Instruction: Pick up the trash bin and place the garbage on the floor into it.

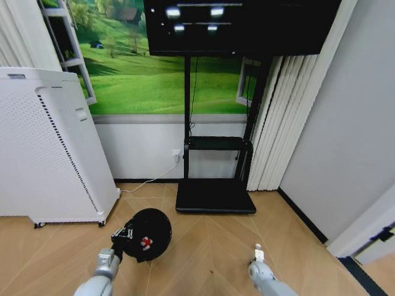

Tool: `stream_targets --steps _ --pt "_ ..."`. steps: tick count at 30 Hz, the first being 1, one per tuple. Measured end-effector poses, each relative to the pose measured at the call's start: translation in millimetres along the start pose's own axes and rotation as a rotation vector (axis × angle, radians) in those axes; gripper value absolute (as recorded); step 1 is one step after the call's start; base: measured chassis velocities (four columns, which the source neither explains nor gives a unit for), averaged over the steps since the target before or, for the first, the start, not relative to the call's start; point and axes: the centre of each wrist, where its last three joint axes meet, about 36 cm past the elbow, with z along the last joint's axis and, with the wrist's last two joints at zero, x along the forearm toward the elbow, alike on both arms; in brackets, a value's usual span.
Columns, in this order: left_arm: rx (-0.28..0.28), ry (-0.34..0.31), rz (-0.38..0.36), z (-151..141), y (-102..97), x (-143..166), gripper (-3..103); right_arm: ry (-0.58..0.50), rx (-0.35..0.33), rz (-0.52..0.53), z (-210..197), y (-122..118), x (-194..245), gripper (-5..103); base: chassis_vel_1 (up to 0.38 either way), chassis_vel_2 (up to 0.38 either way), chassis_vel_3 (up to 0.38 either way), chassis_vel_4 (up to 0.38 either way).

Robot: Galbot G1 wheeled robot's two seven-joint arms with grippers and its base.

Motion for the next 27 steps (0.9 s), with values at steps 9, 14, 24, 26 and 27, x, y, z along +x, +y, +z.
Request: stream_targets --steps 9,14,24,26,27 --pt "0.015 -0.028 0.031 -5.8 -13.5 -12.2 7 -0.12 -0.048 -0.063 -53.2 -45.4 57.0 24 0.0 0.0 0.0 0.0" --pt "0.029 -0.046 0.055 -10.8 -22.6 -19.8 7 -0.206 -0.062 -0.127 -71.1 -53.9 98.3 24 0.0 0.0 0.0 0.0" --pt "0.062 -0.07 0.072 -15.9 -36.1 -33.7 7 -0.506 -0.043 -0.406 -83.9 -46.1 186.2 24 0.0 0.0 0.0 0.0" --pt "0.062 -0.077 0.069 -17.4 -35.1 -37.6 7 -0.578 -0.038 -0.461 -82.9 -44.4 195.3 24 0.0 0.0 0.0 0.0" --pt "0.062 -0.077 0.069 -17.4 -35.1 -37.6 7 -0.578 -0.038 -0.461 -82.9 -44.4 195.3 24 0.0 0.0 0.0 0.0"
